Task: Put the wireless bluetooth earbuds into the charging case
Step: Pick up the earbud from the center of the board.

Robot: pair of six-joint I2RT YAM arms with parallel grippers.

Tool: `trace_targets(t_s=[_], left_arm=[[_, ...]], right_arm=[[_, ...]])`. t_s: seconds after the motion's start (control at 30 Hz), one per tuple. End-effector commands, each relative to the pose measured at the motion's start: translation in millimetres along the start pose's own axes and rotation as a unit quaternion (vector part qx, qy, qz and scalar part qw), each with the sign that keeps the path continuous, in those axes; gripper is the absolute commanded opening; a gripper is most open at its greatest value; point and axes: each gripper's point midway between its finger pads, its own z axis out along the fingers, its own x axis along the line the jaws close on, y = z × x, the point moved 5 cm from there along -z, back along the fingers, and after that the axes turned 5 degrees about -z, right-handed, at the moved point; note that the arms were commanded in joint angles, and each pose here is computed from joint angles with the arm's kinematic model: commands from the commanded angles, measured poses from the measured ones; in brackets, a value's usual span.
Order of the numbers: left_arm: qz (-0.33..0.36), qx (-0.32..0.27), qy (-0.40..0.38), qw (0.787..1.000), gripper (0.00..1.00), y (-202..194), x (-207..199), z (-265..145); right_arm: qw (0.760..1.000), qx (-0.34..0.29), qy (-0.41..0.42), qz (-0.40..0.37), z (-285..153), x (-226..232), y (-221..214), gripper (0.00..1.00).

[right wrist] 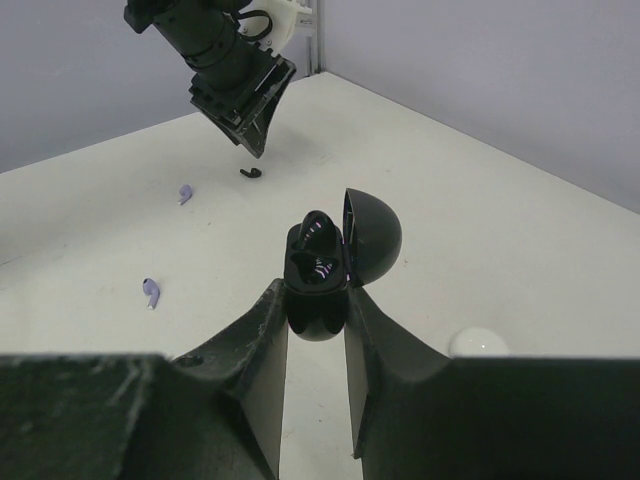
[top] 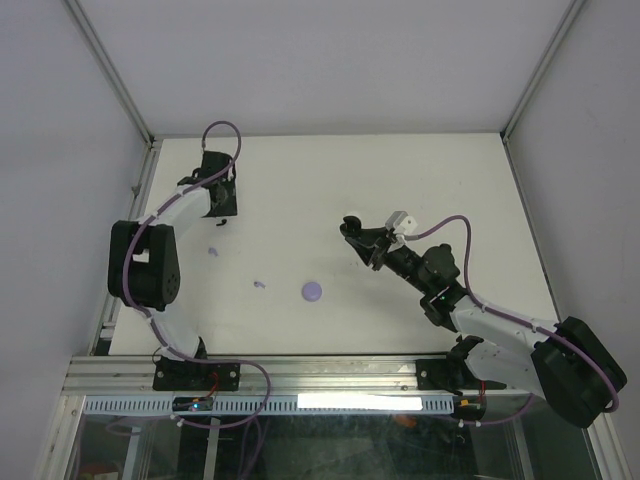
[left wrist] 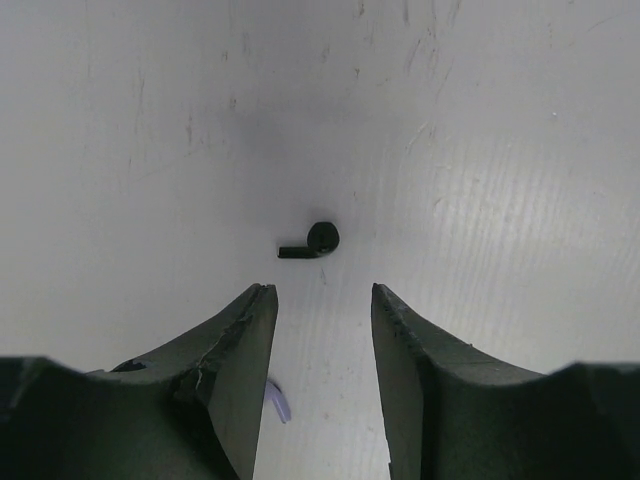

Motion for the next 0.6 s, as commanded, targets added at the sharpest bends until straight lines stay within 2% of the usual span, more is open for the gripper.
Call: trace_targets(t_s=[0.0,0.43,0.57], left_arm=[[0.031,-0.012,0.018,0.999,0.44,23,7,9],[0.014,0.049,-0.042,0.998,0.45,14,6,52],[0.011,0.065,-0.051,0.997,0.44,7,4,53]], right_arm=[[0.999,-0.028,-0.013,-0.015,2,-5,14,0.00],[1.000,-0.018,-0.007,-0.016,5,-5,9,0.00],[1.000,-0.016,-0.008,-0.017,5,-5,8,0.00]])
